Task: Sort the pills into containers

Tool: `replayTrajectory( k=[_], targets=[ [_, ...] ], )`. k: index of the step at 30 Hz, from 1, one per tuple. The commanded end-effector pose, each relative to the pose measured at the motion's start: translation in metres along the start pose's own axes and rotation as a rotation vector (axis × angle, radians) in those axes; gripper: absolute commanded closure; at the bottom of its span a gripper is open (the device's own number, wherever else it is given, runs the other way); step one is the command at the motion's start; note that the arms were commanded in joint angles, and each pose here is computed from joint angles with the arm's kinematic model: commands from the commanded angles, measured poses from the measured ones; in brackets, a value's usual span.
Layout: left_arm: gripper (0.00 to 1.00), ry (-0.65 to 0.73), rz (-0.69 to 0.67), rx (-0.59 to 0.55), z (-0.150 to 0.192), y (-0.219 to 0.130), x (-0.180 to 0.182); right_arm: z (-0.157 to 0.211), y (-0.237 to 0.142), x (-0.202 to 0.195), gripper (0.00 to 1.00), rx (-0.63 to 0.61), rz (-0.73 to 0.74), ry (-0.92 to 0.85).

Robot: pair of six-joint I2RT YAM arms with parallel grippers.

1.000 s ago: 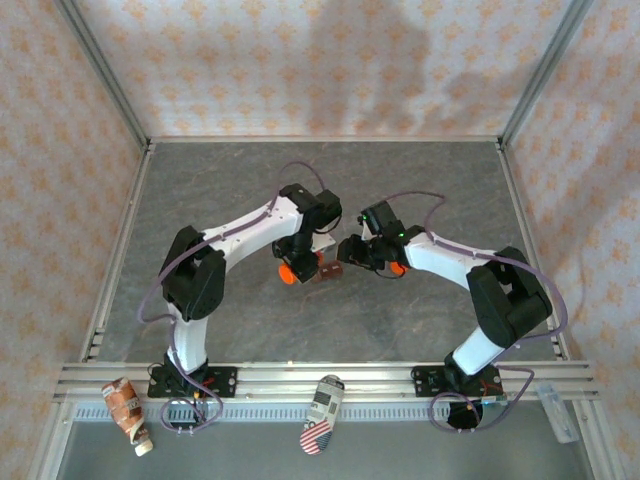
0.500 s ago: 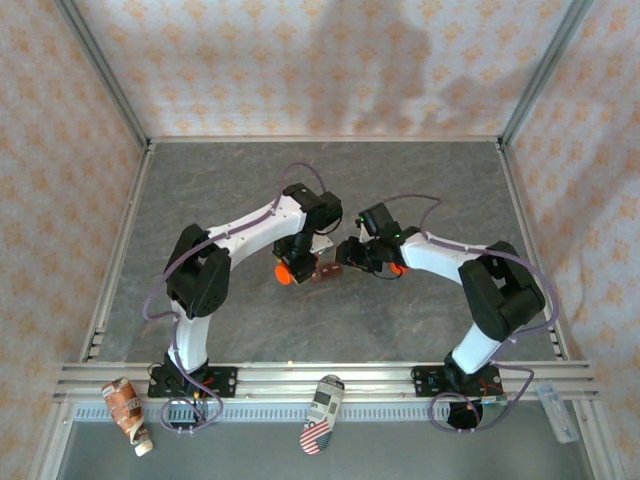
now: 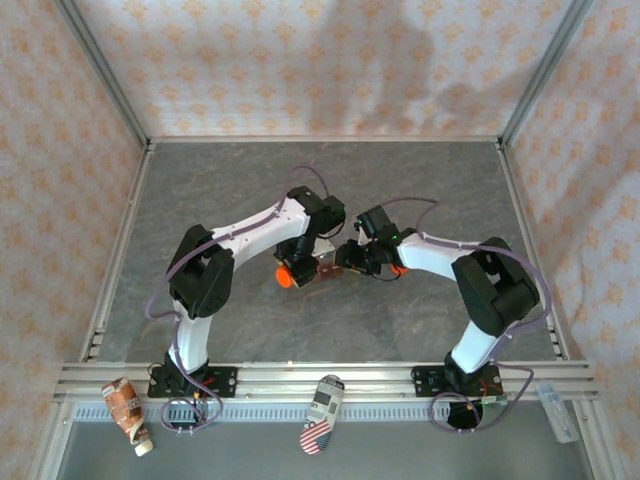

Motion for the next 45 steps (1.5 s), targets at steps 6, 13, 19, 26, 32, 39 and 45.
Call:
replayTrajectory(
  k=[6, 13, 19, 26, 32, 39, 45],
  targets=[
    [1.0, 0.031, -0.044, 0.059, -0.002, 0.001, -0.001, 0.006, 0.01, -0.007, 0.6, 0.022, 0.013, 0.015],
    [1.0, 0.052, -0.055, 0.081, -0.003, 0.001, -0.007, 0.007, 0.014, -0.009, 0.6, 0.028, 0.02, 0.022],
    [1.0, 0.062, -0.095, 0.1, -0.007, 0.003, -0.007, 0.007, 0.016, -0.011, 0.6, 0.033, 0.021, 0.028],
    [1.0, 0.075, -0.16, 0.136, -0.012, 0.008, -0.006, 0.008, 0.017, -0.011, 0.6, 0.037, 0.023, 0.031],
    [1.0, 0.086, -0.178, 0.151, -0.015, 0.01, -0.008, 0.009, 0.018, -0.013, 0.6, 0.041, 0.025, 0.035],
    [1.0, 0.099, -0.204, 0.144, -0.016, 0.004, -0.011, 0.01, 0.02, -0.014, 0.6, 0.046, 0.028, 0.035],
    [1.0, 0.114, -0.214, 0.15, -0.018, 0.001, -0.015, 0.012, 0.021, -0.017, 0.6, 0.052, 0.031, 0.039]
  ],
)
Point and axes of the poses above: each hand's point on the last joint's axis, 136 mm out from that joint toward the fingers, its own y axis out along the fingers, its own x axis along the line the jaws close on, z = x × y, the point moved 10 cm from there along -y, back along the fingers, and after that the axes turned 4 degrees about -y, right-handed, at the moved point
